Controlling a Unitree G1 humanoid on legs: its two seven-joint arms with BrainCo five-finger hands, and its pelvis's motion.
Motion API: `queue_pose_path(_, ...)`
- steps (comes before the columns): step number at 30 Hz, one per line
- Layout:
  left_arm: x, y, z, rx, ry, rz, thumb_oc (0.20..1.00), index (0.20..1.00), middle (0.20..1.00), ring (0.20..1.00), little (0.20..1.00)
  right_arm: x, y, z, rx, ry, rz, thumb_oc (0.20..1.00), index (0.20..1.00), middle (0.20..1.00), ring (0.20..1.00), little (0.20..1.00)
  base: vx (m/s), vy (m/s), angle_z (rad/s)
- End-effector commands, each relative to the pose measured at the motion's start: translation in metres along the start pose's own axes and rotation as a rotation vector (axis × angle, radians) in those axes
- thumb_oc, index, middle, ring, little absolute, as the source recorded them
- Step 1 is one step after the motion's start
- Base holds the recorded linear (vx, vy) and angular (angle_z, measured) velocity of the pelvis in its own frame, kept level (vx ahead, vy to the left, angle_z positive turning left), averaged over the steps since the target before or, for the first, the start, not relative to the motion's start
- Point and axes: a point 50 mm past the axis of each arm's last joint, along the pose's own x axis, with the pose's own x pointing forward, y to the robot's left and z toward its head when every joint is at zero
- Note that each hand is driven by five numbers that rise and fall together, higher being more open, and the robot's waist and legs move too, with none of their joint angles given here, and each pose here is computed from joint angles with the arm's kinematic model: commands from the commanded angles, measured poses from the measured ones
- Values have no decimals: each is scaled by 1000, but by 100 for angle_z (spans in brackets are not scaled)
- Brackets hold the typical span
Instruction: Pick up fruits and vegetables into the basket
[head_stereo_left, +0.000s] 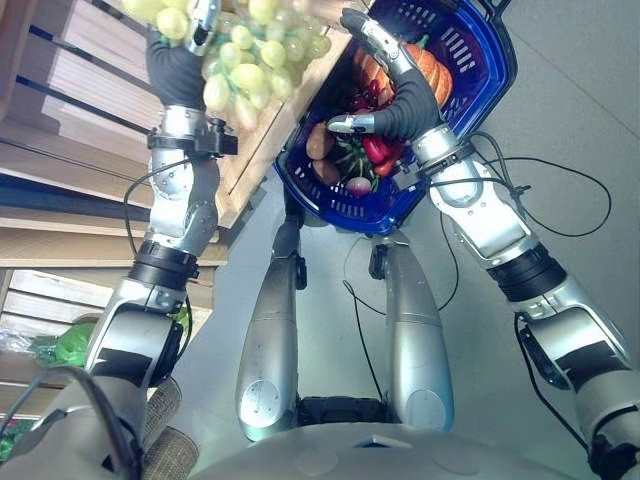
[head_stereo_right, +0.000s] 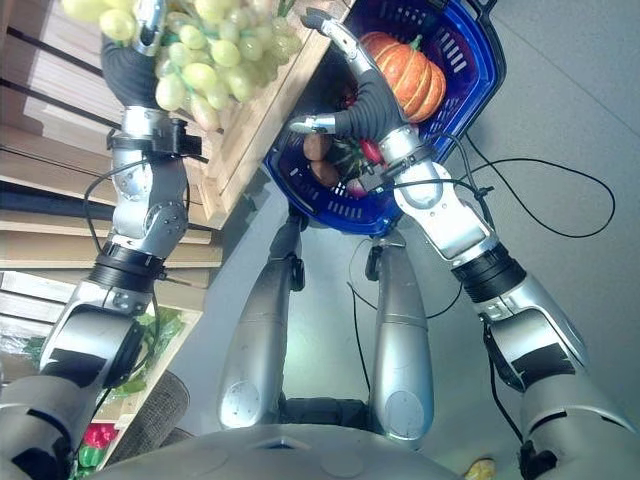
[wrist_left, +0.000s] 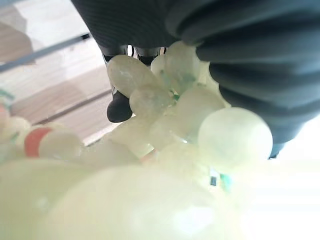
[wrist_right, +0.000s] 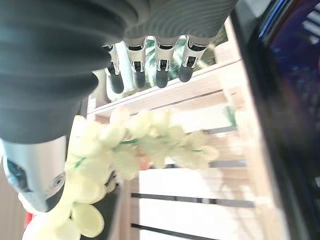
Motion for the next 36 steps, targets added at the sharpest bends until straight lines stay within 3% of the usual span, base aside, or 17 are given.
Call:
queue_pose_path(1, 13, -28, 25, 9, -136, -158, 200, 200, 200, 200, 200, 6, 6, 32, 73, -152, 3, 1000, 1000, 1000, 1000, 1000, 0, 0, 0)
queue_pose_path(16, 7, -54, 14, 1, -62, -294, 200, 200, 200, 200, 200, 4, 6, 23, 105, -84, -79, 1000, 1000, 1000, 1000, 1000, 1, -5, 1)
queue_pose_path(36, 13, -76, 50, 15, -253, -447, 200, 200, 200, 200, 200, 1, 13, 1, 174, 87, 44, 1000, 1000, 1000, 1000, 1000, 0, 0, 0)
